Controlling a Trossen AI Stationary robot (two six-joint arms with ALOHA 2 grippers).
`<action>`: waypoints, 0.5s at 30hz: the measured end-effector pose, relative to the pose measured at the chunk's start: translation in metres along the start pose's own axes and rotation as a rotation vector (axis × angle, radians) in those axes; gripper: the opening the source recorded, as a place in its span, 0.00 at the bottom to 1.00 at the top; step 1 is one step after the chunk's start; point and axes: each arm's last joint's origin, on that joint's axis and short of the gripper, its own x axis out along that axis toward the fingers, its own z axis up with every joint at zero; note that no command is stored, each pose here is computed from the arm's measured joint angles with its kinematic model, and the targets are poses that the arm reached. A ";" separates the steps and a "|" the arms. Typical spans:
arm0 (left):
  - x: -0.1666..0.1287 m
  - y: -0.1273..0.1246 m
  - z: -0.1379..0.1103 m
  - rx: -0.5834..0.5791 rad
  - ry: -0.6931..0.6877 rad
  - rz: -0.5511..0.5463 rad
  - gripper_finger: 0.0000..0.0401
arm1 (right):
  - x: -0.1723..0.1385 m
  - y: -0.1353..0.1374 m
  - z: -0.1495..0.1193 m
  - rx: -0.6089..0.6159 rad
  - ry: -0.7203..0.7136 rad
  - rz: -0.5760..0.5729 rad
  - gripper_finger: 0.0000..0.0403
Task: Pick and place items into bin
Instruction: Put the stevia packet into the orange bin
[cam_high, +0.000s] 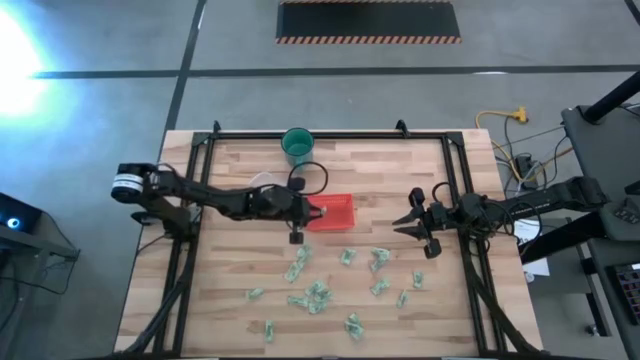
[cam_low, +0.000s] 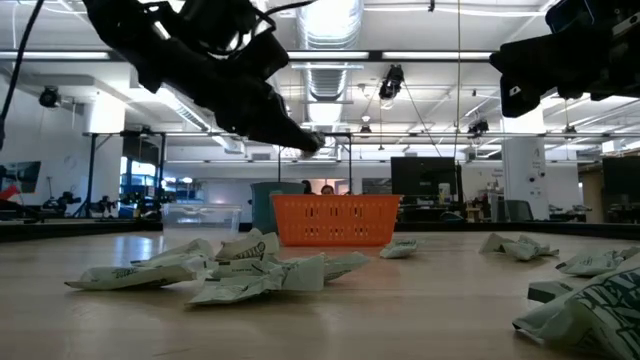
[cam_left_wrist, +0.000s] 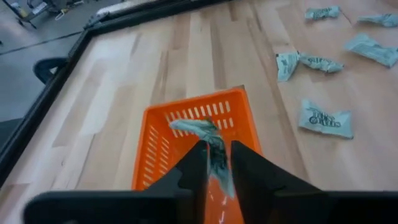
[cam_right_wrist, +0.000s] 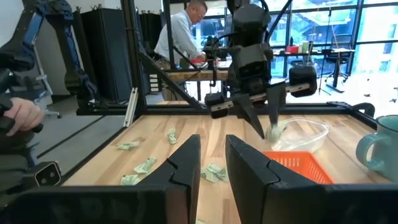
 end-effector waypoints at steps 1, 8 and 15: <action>0.004 0.000 -0.001 0.001 0.004 0.001 0.19 | 0.000 0.000 0.000 0.002 0.000 0.000 0.17; 0.024 -0.004 -0.010 0.055 0.040 0.004 0.37 | 0.002 0.000 -0.006 0.066 0.051 0.001 0.17; 0.006 -0.014 0.008 0.077 0.010 -0.030 0.40 | 0.009 0.003 -0.027 0.139 0.225 0.032 0.17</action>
